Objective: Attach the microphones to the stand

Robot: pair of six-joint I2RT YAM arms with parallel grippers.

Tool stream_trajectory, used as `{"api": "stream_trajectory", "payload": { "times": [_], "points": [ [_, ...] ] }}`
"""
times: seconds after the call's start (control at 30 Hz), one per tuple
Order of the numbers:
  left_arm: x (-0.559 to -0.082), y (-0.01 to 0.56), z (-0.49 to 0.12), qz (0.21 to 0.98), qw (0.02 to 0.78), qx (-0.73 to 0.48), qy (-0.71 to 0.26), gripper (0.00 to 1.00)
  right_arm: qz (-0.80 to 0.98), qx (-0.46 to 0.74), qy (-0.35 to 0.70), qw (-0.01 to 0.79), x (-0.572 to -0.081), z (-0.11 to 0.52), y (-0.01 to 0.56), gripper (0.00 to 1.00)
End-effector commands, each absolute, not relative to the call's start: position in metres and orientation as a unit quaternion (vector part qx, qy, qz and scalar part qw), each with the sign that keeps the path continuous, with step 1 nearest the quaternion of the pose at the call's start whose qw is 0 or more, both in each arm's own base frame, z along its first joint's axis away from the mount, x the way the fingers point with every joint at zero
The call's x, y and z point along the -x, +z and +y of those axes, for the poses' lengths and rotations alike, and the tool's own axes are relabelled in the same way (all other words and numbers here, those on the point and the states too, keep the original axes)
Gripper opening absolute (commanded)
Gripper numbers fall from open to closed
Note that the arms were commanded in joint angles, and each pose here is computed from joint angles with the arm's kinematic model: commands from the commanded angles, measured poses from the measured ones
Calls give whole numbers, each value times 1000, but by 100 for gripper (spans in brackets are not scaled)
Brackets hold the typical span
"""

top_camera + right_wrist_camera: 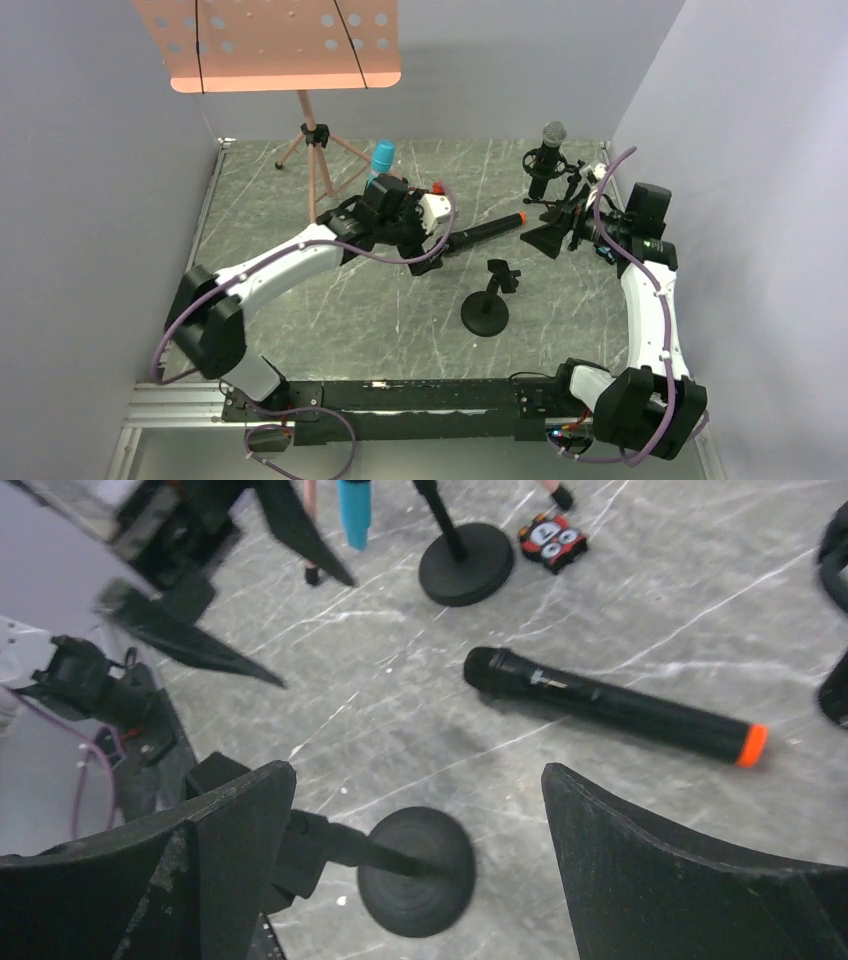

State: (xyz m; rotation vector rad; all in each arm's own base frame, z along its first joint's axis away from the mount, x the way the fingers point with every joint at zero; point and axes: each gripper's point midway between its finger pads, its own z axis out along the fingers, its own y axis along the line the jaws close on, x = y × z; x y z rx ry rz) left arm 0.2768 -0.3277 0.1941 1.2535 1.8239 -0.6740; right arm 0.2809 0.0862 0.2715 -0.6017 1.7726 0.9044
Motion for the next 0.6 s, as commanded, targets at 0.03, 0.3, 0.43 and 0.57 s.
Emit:
{"api": "stream_trajectory", "payload": {
  "times": [0.03,0.3,0.43,0.57],
  "points": [
    [-310,181,-354,660,407,-575,-261,99,681,295,378,554,-272,96,294,100],
    [-376,140,-393,739,338,-511,-281,99,722,249,336,551,-291,80,283,100],
    [-391,132,-411,758,329,-476,-300,99,729,241,333,547,-294,77,280,100],
    [-402,122,-426,773,320,-450,-313,97,729,240,334,547,-294,78,281,100]
  ]
}}
